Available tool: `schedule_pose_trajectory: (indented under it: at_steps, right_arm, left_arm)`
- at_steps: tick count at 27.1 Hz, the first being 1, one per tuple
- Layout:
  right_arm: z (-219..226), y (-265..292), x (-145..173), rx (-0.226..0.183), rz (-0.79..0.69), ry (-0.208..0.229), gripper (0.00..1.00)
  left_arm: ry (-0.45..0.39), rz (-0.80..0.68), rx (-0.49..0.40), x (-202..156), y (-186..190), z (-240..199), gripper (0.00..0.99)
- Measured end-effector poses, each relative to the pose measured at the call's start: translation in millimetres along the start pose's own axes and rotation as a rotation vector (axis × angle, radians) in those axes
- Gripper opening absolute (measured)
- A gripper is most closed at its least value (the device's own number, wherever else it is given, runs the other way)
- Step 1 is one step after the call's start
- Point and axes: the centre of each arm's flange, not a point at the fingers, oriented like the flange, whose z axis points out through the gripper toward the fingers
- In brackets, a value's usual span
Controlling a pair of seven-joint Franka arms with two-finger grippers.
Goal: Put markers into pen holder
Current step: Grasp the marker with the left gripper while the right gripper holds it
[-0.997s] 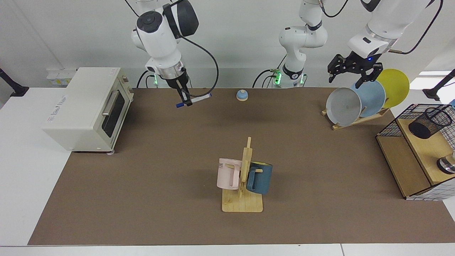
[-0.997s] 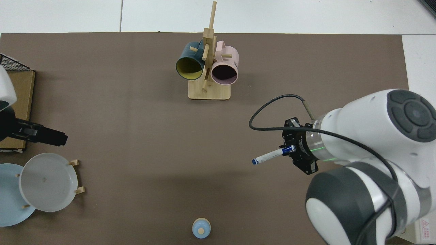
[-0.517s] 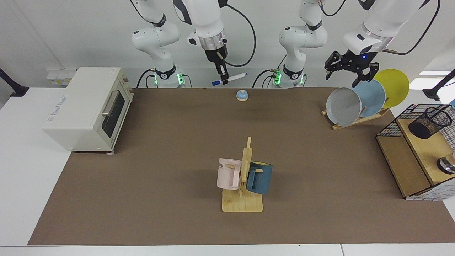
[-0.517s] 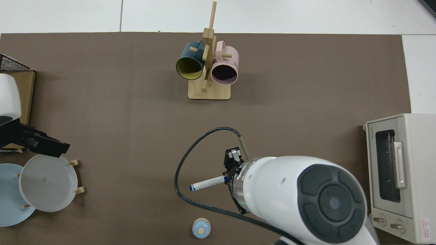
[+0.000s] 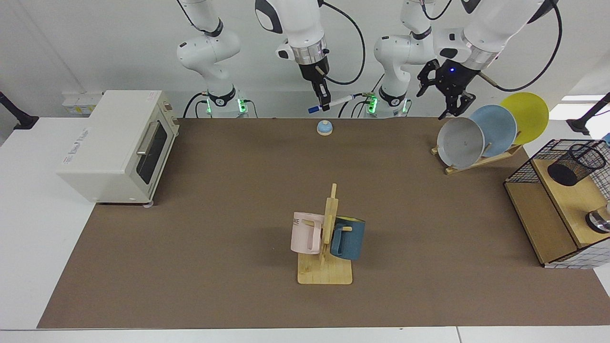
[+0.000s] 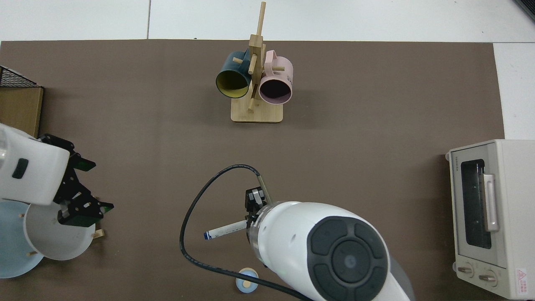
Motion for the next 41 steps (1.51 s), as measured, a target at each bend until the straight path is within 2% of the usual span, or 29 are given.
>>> schedule_pose_trajectory:
  at_steps: [9, 13, 19, 30, 39, 41]
  right_arm:
    - [14, -4, -23, 0.022, -0.054, 0.016, 0.16]
    - [15, -9, -31, 0.027, -0.067, 0.016, 0.16]
    - [24, -16, -36, 0.029, -0.086, 0.039, 0.16]
    - [14, -23, -43, 0.041, -0.091, 0.03, 0.16]
    - [15, -28, -41, 0.038, -0.085, 0.032, 0.16]
    - [15, -28, -40, 0.038, -0.084, 0.032, 0.16]
  left_arm:
    - [0.018, 0.171, 0.051, 58, 65, 34, 0.921]
    - [0.007, 0.22, 0.047, 68, 86, 44, 0.921]
    - [0.014, 0.283, 0.059, 84, 111, 49, 0.916]
    - [0.025, 0.308, 0.059, 94, 121, 63, 0.916]
    - [0.079, 0.291, 0.024, 100, 122, 80, 0.912]
    - [0.081, 0.288, 0.022, 101, 122, 81, 0.877]
